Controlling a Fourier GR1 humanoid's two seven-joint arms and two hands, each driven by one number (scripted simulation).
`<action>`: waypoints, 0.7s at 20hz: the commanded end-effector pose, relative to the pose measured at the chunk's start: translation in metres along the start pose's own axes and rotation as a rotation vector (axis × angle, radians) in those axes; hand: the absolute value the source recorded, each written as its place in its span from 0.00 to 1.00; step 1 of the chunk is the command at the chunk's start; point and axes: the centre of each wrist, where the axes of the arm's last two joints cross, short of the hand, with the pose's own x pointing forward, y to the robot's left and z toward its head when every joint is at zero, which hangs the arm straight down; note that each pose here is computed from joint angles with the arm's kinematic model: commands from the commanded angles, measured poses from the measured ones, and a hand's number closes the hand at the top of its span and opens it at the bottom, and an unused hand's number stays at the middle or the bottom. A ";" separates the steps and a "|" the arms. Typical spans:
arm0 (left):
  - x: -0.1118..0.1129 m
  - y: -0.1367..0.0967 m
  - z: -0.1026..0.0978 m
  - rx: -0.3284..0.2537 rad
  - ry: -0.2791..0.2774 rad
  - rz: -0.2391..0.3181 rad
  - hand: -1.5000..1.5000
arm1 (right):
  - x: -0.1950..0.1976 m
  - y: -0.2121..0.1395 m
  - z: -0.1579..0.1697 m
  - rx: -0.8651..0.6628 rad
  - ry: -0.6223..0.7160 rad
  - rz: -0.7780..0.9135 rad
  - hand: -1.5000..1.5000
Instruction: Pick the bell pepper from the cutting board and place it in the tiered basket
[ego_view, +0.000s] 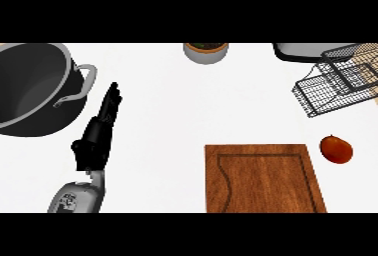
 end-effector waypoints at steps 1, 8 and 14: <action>0.010 -0.011 -0.005 -0.013 0.007 0.012 0.50 | -0.015 0.019 -0.018 0.043 0.028 -0.017 1.00; 0.000 -0.007 0.008 -0.011 0.020 0.007 0.50 | -0.025 0.037 -0.025 0.090 0.104 -0.371 0.00; 0.000 0.005 -0.004 0.006 0.010 0.001 0.50 | -0.047 0.007 -0.023 -0.062 0.152 -0.647 0.00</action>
